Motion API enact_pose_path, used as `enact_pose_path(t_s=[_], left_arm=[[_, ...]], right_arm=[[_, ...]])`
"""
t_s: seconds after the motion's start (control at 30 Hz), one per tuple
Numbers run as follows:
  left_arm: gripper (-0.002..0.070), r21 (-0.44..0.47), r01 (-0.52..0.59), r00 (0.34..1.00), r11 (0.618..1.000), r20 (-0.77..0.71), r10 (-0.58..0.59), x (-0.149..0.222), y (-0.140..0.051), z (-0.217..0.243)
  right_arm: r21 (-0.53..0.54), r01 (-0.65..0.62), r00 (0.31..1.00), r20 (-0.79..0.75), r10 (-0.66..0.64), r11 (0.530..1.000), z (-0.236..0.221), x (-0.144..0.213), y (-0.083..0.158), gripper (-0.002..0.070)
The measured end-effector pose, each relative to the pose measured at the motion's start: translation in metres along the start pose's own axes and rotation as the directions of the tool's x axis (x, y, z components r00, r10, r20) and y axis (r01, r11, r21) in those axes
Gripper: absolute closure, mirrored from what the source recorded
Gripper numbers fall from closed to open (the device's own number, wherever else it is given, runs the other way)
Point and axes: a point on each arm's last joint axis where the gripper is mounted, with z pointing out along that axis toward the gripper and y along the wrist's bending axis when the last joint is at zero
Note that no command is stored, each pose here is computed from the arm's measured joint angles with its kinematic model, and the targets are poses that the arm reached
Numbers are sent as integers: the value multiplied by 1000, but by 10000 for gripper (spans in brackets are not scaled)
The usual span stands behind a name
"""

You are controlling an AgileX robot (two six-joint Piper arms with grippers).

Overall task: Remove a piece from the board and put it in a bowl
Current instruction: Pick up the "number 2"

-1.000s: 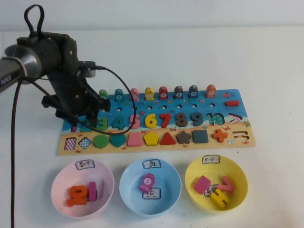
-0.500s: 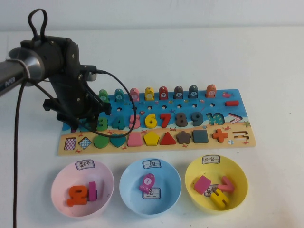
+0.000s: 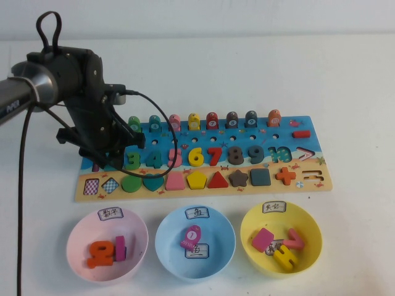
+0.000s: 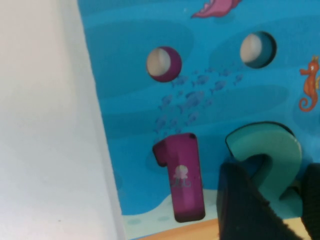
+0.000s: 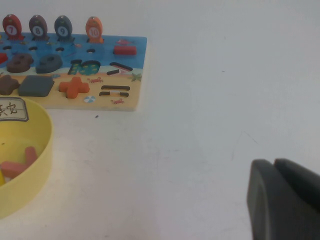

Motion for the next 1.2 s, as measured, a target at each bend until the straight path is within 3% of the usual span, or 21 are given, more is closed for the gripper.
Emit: enact_pose_path(t_s=[1.2], left_arm=[[467,3,-34,999,999,24,34,1,0,-14]], right_arm=[[0,0,1000,0,0,1000,0,0,0,694]])
